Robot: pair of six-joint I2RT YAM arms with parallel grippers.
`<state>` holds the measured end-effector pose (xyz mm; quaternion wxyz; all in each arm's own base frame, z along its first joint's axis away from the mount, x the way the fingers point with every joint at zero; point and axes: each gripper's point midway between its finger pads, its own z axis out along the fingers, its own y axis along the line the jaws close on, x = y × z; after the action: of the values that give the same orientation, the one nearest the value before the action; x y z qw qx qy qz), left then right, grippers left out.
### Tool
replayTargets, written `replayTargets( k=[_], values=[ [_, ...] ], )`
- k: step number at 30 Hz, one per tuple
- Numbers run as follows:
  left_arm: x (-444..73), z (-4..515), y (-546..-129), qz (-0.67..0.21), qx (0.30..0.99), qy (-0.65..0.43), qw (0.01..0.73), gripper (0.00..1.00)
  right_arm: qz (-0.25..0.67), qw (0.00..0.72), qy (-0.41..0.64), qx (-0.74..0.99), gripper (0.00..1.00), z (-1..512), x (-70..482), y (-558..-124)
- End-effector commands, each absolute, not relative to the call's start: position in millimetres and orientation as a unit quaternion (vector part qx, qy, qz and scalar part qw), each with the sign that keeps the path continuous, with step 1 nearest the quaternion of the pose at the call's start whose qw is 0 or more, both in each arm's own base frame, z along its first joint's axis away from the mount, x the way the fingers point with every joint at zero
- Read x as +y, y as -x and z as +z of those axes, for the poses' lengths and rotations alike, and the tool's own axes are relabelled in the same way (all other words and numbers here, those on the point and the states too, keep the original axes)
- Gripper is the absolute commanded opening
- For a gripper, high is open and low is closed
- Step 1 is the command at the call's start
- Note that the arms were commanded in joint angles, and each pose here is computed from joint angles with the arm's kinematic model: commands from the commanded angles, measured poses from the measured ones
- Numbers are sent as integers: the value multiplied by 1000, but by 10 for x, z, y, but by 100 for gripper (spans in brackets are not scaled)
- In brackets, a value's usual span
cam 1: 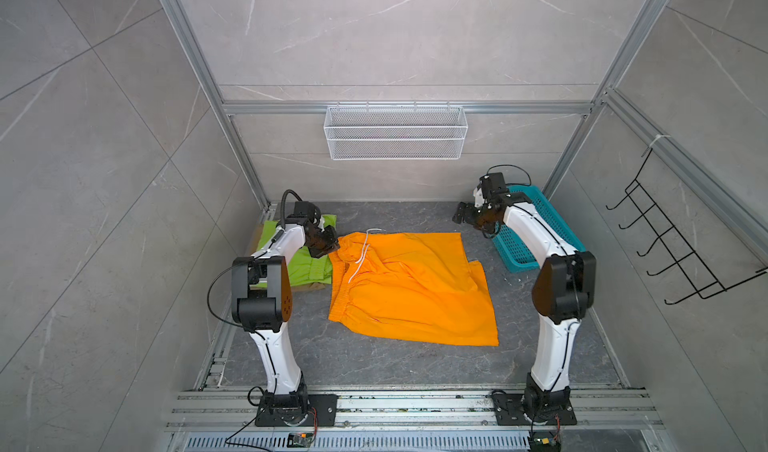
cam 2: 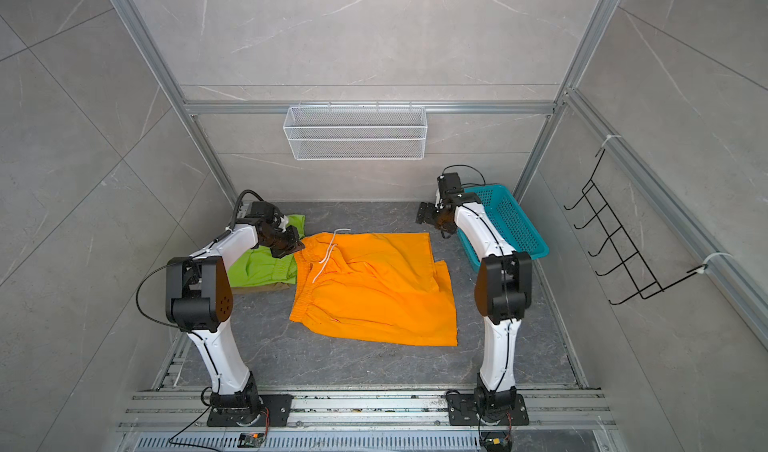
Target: Fold and stack the shorts
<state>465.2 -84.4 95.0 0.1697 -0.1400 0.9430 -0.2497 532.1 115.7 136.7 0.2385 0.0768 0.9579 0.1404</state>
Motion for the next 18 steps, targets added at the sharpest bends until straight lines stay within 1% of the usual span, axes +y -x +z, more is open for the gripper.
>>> replayTargets(
  k=[1,4,5,9,13,15,18],
  values=[
    [-879,1166,-4632,-256,940,131,182,10,125,168,-73,975,88,885,1205,-5289],
    [-866,1183,-4627,-251,942,125,182,15,116,156,-67,979,86,681,1246,-5385],
    [-852,1185,-4630,-246,944,124,183,19,108,151,-64,981,85,614,1244,-5402],
    [-750,1250,-4660,-217,949,121,193,35,88,137,-54,985,83,402,1229,-5436],
    [-632,1345,-4716,-184,953,114,212,50,87,131,-47,986,81,303,1238,-5455],
    [-577,1357,-4772,-172,954,112,217,54,88,130,-45,987,79,274,1246,-5474],
    [-545,1307,-4855,-158,958,104,214,55,94,128,-43,986,77,231,1271,-5496]
  ],
)
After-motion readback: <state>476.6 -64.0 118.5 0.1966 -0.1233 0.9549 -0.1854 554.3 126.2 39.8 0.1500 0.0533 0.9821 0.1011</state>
